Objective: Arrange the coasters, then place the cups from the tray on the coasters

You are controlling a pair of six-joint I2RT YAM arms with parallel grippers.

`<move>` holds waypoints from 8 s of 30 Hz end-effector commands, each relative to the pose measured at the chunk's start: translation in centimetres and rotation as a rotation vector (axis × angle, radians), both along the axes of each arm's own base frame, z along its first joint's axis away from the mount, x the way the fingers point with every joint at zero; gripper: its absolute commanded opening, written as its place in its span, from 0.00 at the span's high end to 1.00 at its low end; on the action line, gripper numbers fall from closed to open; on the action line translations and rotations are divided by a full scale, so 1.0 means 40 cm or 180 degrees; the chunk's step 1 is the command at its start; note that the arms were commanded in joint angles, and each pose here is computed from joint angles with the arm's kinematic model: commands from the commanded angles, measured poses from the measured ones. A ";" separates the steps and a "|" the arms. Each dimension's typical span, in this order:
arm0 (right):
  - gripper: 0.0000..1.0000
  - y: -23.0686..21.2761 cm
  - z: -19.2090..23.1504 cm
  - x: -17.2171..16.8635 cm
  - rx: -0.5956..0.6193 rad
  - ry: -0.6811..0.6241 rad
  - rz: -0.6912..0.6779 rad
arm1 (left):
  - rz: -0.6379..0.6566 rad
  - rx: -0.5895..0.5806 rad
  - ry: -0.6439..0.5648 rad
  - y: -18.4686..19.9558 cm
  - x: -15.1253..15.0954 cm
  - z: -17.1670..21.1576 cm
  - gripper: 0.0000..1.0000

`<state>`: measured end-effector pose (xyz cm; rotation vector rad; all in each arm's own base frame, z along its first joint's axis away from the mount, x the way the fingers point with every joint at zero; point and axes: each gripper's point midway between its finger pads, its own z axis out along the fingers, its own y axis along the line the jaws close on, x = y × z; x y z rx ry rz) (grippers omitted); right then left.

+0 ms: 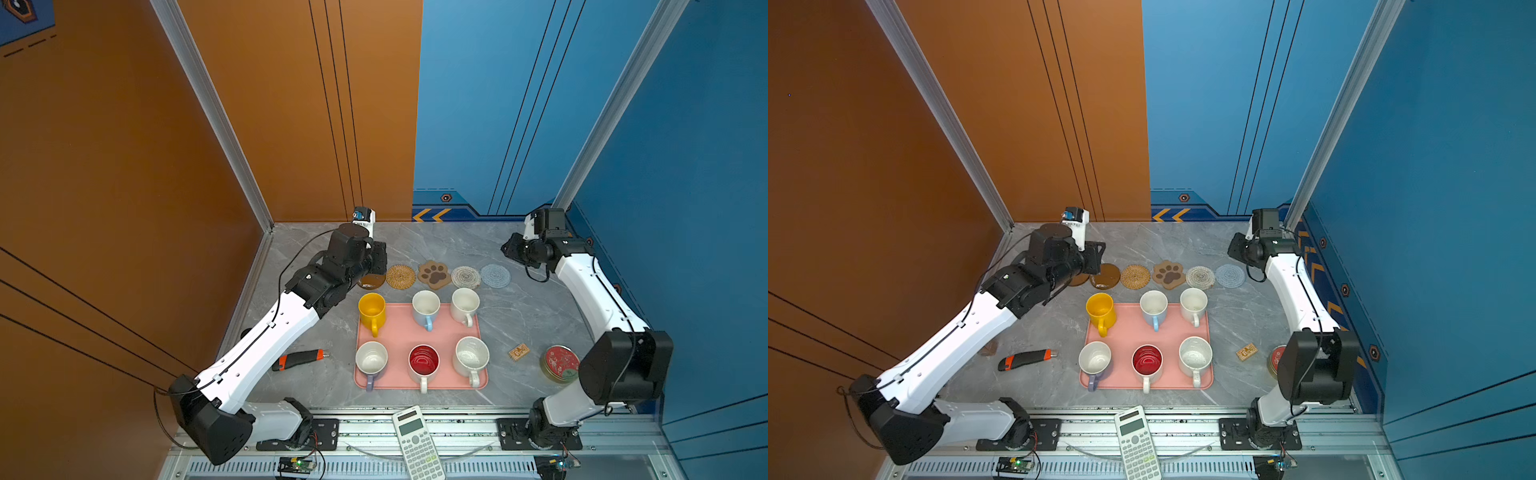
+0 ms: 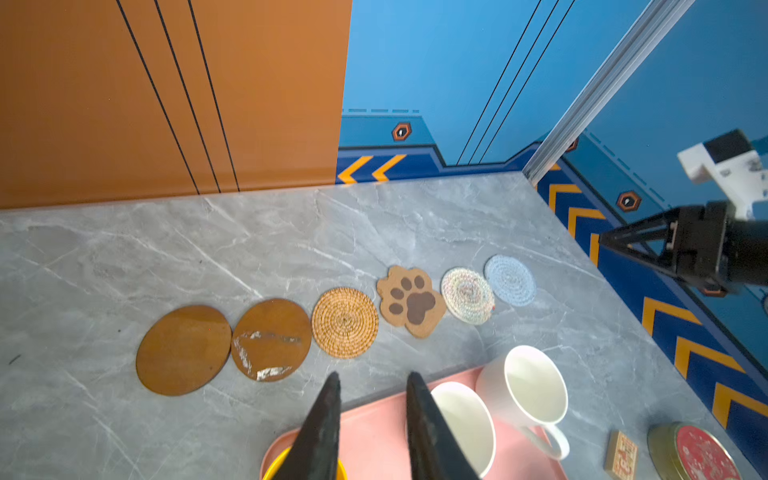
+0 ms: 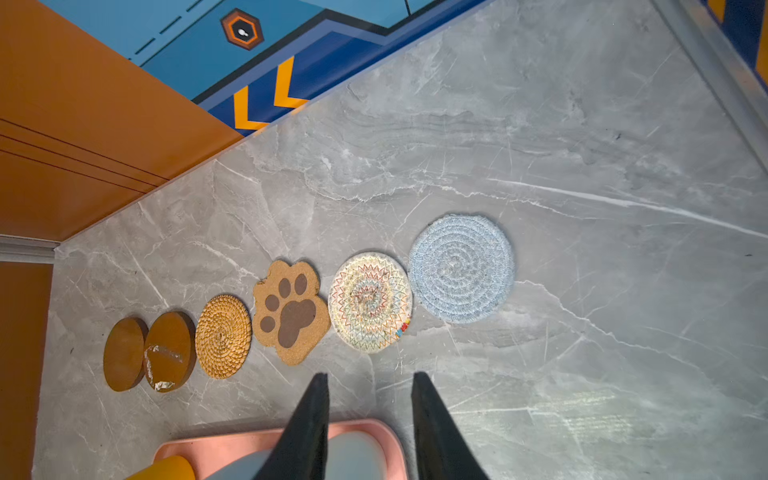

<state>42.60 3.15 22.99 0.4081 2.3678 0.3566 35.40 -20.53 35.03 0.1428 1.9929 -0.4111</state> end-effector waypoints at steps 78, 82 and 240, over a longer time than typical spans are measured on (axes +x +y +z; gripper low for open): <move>0.38 0.293 -0.302 -0.368 -0.0732 0.0748 0.0796 | 0.0400 0.0132 -0.0266 0.146 -0.079 -0.329 0.02; 0.46 0.296 -0.317 -0.363 -0.0709 0.0805 0.0813 | 0.0399 0.0118 -0.0259 0.146 -0.078 -0.330 0.02; 1.00 -0.067 -0.322 0.097 -0.1060 0.0992 -0.0021 | 0.0562 -0.0001 -0.0164 0.195 -0.063 -0.358 0.02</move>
